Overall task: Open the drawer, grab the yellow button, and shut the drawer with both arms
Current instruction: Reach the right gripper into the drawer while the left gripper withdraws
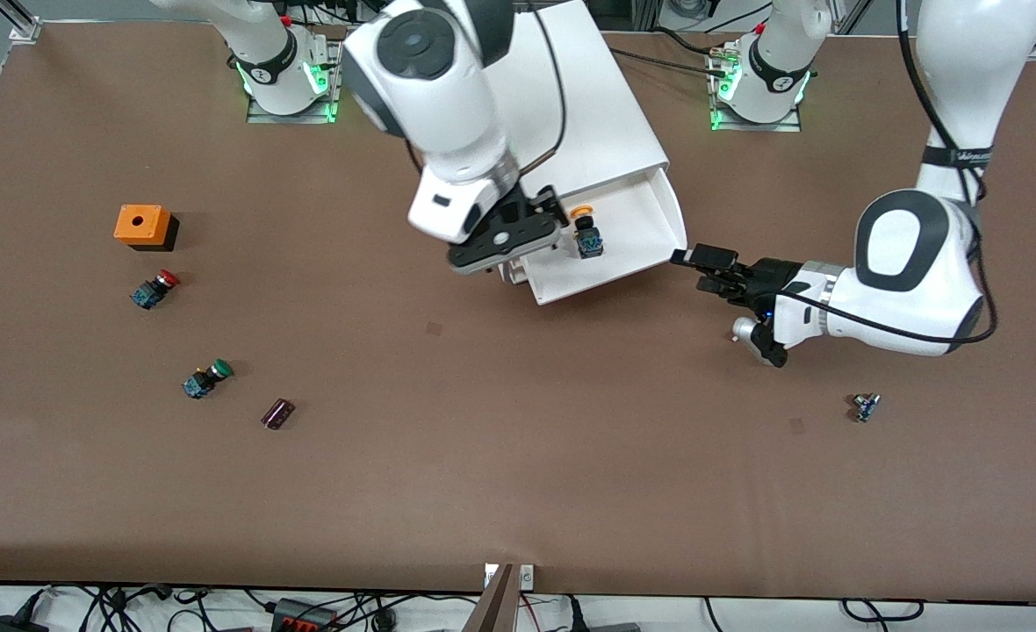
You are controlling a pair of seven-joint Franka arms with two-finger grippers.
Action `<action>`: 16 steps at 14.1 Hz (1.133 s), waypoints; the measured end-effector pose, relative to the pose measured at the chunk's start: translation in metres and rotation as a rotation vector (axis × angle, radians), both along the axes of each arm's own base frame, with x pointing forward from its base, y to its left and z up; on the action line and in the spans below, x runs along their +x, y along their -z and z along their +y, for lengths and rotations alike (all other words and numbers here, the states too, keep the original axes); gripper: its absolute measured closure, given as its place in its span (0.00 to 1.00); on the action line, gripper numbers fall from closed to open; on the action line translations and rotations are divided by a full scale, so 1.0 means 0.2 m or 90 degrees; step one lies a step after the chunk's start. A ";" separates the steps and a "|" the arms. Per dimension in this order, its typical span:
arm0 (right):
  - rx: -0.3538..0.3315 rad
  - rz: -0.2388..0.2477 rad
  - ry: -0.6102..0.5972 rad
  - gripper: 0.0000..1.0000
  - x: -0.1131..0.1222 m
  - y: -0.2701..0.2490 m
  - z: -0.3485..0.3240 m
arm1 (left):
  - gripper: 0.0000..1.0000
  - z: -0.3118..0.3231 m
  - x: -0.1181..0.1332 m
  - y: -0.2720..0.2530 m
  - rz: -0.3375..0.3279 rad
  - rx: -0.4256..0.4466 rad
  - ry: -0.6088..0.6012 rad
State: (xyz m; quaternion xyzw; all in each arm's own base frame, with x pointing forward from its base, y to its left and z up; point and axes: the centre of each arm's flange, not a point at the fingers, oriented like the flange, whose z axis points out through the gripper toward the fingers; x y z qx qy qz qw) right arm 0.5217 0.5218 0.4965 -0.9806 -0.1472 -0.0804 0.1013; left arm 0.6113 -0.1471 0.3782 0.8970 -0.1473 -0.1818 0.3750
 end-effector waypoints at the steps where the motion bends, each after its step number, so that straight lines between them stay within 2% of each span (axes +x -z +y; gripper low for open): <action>1: -0.010 -0.009 -0.006 0.00 -0.04 0.04 0.08 | 0.00 0.01 0.01 -0.07 -0.002 0.047 0.007; 4: -0.026 -0.026 0.006 0.00 -0.14 0.18 0.28 | 0.00 0.04 0.05 -0.27 -0.017 0.207 0.009; 9: -0.012 -0.032 0.025 0.04 -0.20 0.30 0.40 | 0.00 0.12 0.05 -0.50 -0.054 0.402 0.050; 10: -0.009 -0.033 0.029 0.08 -0.20 0.32 0.41 | 0.00 0.10 0.05 -0.54 -0.067 0.436 0.060; 12: -0.007 -0.029 0.039 0.13 -0.22 0.37 0.45 | 0.00 0.05 0.05 -0.63 -0.095 0.479 0.054; 16: -0.017 -0.018 0.039 0.16 -0.28 0.44 0.50 | 0.00 0.09 0.11 -0.81 -0.146 0.480 0.013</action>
